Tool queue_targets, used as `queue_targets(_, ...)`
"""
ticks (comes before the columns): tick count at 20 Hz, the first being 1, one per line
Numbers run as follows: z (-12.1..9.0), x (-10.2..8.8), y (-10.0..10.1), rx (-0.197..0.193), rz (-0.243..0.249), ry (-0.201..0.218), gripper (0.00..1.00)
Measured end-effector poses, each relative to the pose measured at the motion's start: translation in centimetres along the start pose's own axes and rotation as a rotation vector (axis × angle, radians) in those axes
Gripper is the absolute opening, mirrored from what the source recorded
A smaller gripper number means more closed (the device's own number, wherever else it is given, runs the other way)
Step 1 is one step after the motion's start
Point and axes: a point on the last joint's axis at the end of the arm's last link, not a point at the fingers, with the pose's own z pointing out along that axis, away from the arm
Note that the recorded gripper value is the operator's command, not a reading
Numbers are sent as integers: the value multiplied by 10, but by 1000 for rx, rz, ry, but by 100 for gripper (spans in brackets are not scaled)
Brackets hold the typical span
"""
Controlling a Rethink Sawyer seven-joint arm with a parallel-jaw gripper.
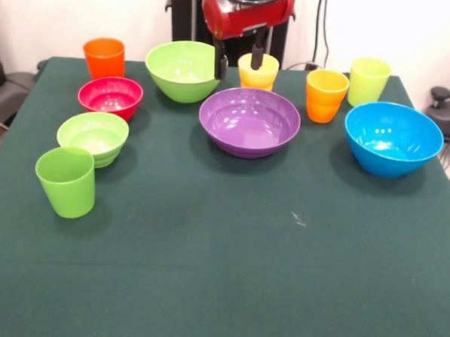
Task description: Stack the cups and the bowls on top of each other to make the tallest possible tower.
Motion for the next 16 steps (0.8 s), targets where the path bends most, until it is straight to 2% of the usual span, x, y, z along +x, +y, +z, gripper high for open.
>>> queue_targets(5, 11, -4, 1, -9, -70, 27, 100)
queue_targets(11, 12, -13, 0, -15, -84, 7, 100)
queue_targets(16, -3, -31, -9, -2, -79, -29, 100)
